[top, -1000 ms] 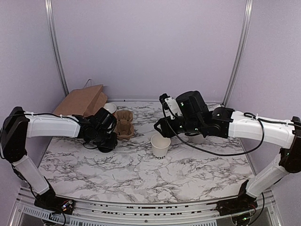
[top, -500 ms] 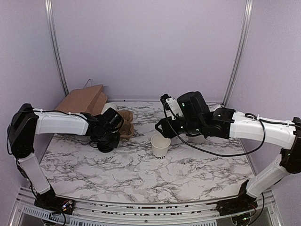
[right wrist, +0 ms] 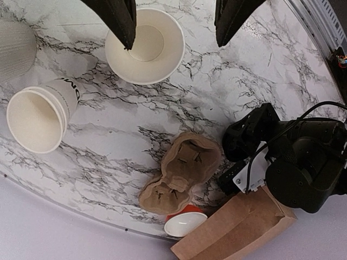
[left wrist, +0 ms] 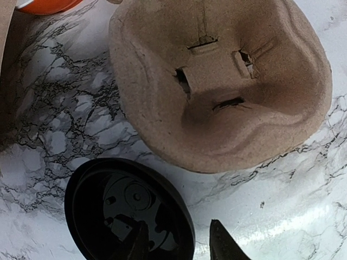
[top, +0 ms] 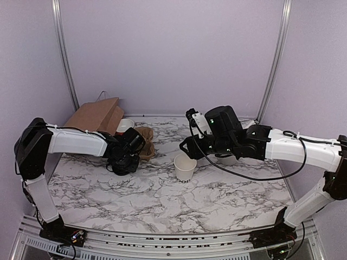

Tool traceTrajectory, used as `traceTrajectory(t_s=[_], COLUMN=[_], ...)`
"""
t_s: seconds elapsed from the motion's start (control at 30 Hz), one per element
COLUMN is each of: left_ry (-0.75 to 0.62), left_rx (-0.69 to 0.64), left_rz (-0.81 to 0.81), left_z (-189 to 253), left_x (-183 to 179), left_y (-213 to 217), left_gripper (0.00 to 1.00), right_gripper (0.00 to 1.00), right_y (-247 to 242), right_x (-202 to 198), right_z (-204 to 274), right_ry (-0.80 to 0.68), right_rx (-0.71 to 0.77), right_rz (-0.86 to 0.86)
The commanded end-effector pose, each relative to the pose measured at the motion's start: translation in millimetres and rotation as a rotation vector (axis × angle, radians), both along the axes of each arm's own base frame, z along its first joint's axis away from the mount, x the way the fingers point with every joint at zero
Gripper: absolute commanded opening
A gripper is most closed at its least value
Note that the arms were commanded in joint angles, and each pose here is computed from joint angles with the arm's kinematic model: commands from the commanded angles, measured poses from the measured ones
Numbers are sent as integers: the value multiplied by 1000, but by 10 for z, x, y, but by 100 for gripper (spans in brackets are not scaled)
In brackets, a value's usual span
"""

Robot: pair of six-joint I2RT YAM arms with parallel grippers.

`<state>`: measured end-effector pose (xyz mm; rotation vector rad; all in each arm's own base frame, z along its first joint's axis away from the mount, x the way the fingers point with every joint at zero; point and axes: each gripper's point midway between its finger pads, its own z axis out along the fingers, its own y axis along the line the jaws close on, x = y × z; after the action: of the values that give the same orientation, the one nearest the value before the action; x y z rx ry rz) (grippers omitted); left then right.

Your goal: Pack the takeout coffee

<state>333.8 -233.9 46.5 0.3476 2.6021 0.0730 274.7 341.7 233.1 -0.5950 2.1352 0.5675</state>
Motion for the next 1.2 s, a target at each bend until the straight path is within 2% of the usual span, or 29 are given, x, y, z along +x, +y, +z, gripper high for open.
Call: traceTrajectory(t_s=[0.0, 0.33, 0.53, 0.83, 1.0, 1.17], left_ry=[-16, -25, -35, -70, -105, -52], left_rx=[46, 64, 61, 14, -19, -52], left_rz=[-1, -3, -3, 26, 124, 230], left_z=[33, 19, 67, 272, 467, 350], left_x=[46, 51, 58, 79, 91, 99], left_y=[23, 43, 45, 63, 328, 697], left_gripper=[36, 20, 15, 14, 16, 21], right_gripper=[48, 49, 48, 48, 49, 49], right_y=[-69, -58, -54, -54, -51, -17], right_x=[48, 46, 46, 49, 50, 49], right_z=[163, 169, 170, 184, 182, 149], right_ry=[-30, -29, -28, -30, -29, -22], right_rx=[34, 38, 38, 37, 36, 36], right_rz=[-30, -28, -26, -27, -26, -15])
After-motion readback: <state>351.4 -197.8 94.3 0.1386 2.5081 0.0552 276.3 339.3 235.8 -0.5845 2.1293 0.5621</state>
